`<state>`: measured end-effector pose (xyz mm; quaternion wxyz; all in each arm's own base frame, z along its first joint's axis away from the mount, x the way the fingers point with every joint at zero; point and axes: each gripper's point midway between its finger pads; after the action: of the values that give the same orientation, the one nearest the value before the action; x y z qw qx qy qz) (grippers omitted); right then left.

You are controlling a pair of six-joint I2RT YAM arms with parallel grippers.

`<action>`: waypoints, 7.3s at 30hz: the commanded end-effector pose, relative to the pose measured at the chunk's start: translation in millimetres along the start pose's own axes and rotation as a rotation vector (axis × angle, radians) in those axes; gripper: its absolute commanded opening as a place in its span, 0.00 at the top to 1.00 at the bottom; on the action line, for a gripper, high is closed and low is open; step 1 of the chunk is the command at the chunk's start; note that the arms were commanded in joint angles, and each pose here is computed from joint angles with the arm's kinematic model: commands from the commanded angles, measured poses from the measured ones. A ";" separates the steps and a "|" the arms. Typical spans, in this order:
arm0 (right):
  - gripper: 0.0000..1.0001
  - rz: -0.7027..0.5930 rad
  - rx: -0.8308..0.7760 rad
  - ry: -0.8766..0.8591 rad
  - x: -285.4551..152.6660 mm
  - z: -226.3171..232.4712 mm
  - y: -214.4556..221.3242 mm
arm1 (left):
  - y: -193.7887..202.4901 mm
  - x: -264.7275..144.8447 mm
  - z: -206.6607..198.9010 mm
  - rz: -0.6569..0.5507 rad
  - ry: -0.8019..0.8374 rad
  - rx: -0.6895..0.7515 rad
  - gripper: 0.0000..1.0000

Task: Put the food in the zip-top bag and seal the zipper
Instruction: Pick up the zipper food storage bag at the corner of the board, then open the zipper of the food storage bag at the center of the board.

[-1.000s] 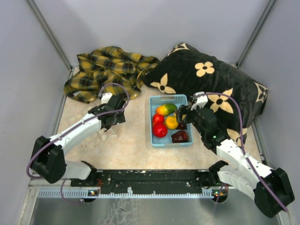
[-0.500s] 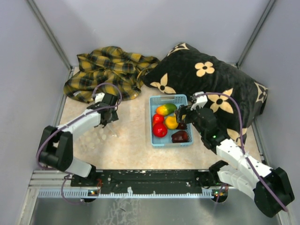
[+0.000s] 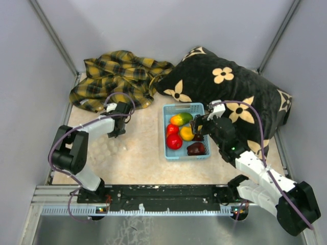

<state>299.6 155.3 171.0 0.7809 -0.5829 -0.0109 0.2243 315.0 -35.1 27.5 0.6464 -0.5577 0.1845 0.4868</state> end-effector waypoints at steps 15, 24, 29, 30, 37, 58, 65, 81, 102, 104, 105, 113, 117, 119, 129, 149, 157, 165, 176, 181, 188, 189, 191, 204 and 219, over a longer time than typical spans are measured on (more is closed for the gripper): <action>0.15 0.032 0.017 -0.150 4.1 38.8 -19.9 | -30.9 -74.7 -46.0 -0.223 0.527 -0.085 0.92; 0.15 0.022 0.070 -0.304 -0.9 72.9 -34.3 | -42.1 -151.7 -79.7 -0.428 0.974 -0.046 0.93; 0.15 0.044 0.121 -0.400 -2.1 95.0 -31.7 | -44.6 -188.1 -87.8 -0.494 1.149 -0.030 0.93; 0.16 0.045 0.134 -0.422 -2.8 100.1 -32.2 | -44.1 -196.6 -88.5 -0.508 1.188 -0.025 0.93; 0.18 0.038 0.205 -0.624 -10.5 149.0 -41.8 | -42.0 -238.0 -83.5 -0.627 1.369 -0.049 0.95; 0.35 0.065 0.444 -0.953 -7.4 232.7 -47.1 | -30.2 -284.6 -80.8 -0.691 1.621 -0.043 0.95; 0.40 0.076 0.454 -0.971 -4.0 238.7 -45.1 | -28.2 -284.7 -82.1 -0.684 1.635 -0.040 0.95; 0.49 0.098 0.491 -1.033 -12.3 248.7 -47.3 | -25.7 -278.6 -84.0 -0.673 1.624 -0.044 0.95; 0.56 0.107 0.482 -0.943 -2.8 237.5 -37.4 | -25.1 -278.2 -83.4 -0.682 1.613 -0.035 0.97; 0.56 0.096 0.445 -0.895 0.0 230.5 -37.0 | -24.3 -278.2 -83.2 -0.680 1.615 -0.036 0.98; 0.56 0.093 0.432 -0.881 0.5 227.7 -37.4 | -23.1 -277.9 -83.4 -0.676 1.617 -0.036 0.99; 0.56 0.094 0.433 -0.883 4.0 218.4 -39.6 | -17.4 -282.5 -83.3 -0.681 1.662 -0.028 0.99; 0.55 0.105 0.460 -0.894 10.1 221.5 -36.7 | -16.0 -288.8 -81.8 -0.696 1.689 -0.013 0.99; 0.54 0.110 0.471 -0.905 12.2 223.6 -35.8 | -14.8 -291.3 -81.2 -0.700 1.700 -0.004 0.99; 0.66 0.105 0.508 -1.010 3.0 235.9 -44.5 | -10.2 -273.6 -88.1 -0.639 1.650 -0.008 0.95; 1.00 0.186 0.402 -0.664 34.3 224.3 -20.0 | -17.5 -236.6 -75.8 -0.626 1.233 0.010 0.38; 1.00 0.212 0.367 -0.550 40.7 221.2 -12.5 | -18.8 -236.6 -78.6 -0.661 1.113 0.045 0.28; 1.00 0.235 0.355 -0.534 41.7 225.0 -4.8 | -23.4 -236.7 -106.0 -0.633 1.076 0.130 0.27; 1.00 0.241 0.360 -0.534 40.3 223.9 -0.8 | -17.9 -231.7 -117.5 -0.613 1.077 0.156 0.65; 1.00 0.241 0.361 -0.536 39.6 223.6 -0.2 | -15.9 -230.7 -117.7 -0.610 1.080 0.158 0.79; 1.00 0.227 0.354 -0.561 35.3 224.4 -2.6 | -12.2 -229.8 -118.4 -0.605 1.095 0.144 1.00; 0.98 0.222 0.348 -0.572 33.3 224.9 -3.4 | -12.2 -229.2 -117.9 -0.608 1.095 0.132 1.00; 0.91 0.210 0.336 -0.587 30.1 225.0 -5.6 | -11.5 -228.0 -115.8 -0.613 1.095 0.110 1.00; 0.58 0.225 0.202 -0.627 18.9 211.9 16.6 | -13.3 -226.8 -109.8 -0.613 1.081 0.059 1.00; 0.69 0.320 0.145 -0.659 29.6 215.1 54.4 | -12.9 -229.8 -111.5 -0.610 1.101 0.053 1.00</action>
<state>245.7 360.2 170.2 0.7378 -0.4166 -0.1174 0.5180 252.7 -230.0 172.5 0.5888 -0.7283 0.3434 -0.0709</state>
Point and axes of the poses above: each gripper's point midway between its finger pads, its own x axis out along the fingers, its own z axis along the line the jaws close on, y = z × x, and after that the axes turned 9 degrees about x, right-handed
